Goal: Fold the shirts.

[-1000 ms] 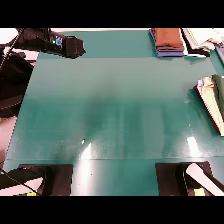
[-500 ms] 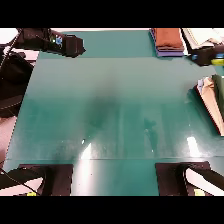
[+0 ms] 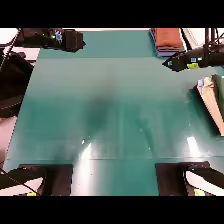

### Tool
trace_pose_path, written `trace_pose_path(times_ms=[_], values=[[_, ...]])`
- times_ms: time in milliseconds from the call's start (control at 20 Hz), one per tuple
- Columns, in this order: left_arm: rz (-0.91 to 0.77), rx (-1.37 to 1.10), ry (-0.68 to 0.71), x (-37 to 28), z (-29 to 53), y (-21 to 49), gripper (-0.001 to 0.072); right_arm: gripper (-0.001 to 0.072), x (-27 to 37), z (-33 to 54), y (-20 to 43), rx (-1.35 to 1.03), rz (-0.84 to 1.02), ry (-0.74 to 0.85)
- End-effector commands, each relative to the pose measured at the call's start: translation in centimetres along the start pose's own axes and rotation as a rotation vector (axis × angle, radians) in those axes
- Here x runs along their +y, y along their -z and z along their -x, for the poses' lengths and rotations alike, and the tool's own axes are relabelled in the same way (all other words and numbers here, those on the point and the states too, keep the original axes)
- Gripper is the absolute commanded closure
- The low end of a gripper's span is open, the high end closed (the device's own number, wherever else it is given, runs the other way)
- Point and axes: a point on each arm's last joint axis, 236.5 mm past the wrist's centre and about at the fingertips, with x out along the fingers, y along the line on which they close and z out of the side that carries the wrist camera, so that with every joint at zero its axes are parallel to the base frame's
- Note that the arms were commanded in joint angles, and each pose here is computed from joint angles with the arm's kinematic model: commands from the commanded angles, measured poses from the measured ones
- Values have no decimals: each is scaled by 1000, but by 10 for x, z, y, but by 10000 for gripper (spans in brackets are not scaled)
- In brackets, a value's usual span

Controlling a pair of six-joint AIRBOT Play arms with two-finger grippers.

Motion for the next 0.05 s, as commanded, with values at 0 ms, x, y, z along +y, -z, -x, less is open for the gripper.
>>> trace_pose_path(times_ms=[0], values=[[1, -50, -1, 0, 1, -12, 684, 694, 4, -2, 2, 9, 4, -9]])
